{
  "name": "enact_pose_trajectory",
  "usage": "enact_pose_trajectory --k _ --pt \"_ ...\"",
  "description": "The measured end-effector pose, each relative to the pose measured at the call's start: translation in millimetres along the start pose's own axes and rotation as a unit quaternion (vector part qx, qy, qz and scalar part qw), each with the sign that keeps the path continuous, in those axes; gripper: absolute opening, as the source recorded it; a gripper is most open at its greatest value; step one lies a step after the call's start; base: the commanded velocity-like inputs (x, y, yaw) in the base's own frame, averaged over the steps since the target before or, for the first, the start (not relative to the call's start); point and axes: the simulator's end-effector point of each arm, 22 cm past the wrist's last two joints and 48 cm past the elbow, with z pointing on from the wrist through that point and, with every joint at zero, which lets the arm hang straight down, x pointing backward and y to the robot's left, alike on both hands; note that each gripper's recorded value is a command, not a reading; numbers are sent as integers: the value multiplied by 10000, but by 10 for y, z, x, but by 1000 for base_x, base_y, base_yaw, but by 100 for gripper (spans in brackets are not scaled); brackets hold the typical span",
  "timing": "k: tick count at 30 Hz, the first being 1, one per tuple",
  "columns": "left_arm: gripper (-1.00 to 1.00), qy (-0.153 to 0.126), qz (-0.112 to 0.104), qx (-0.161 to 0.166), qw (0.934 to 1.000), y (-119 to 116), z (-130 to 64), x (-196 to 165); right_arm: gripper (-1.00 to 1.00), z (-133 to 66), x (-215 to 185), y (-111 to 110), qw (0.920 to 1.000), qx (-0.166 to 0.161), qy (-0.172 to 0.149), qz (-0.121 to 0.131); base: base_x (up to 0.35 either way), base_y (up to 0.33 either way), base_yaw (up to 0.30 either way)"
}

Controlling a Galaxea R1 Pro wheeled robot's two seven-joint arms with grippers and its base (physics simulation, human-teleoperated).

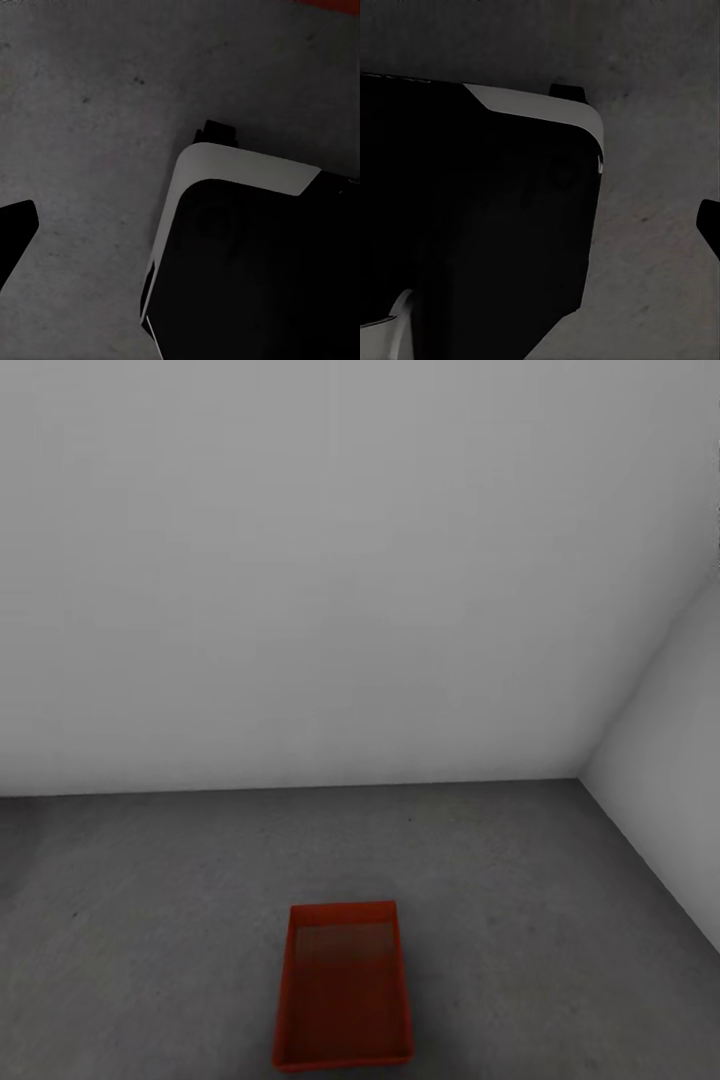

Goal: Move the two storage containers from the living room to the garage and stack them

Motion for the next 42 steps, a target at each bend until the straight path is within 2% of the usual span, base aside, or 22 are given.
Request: enact_pose_trajectory --k 13,21,23,28,30,38,42 --pt "100 -99 -39 35 9999 -23 -36 -81 100 -24 19 0 10000 4 -44 -5 0 0 0" --pt "100 -70 -78 177 9998 -200 -71 -56 100 -35 -22 -18 9999 20 -107 7 0 0 0" --pt "100 -12 -76 193 9998 -217 -75 9 100 -38 -34 -22 9999 24 -122 17 0 0 0" --pt "100 255 -43 113 9996 -80 -55 601 100 -46 -70 -19 9998 26 -171 36 0 0 0" --pt "100 213 -49 91 9997 -44 -55 698 100 -49 -70 -27 9998 32 -184 46 0 0 0" --pt "100 16 -77 56 10000 23 -63 747 100 -64 39 -86 9997 74 -205 63 0 0 0" --pt "100 -33 -83 62 9999 20 -70 726 100 -85 334 -60 9999 60 -56 61 0 0 0"
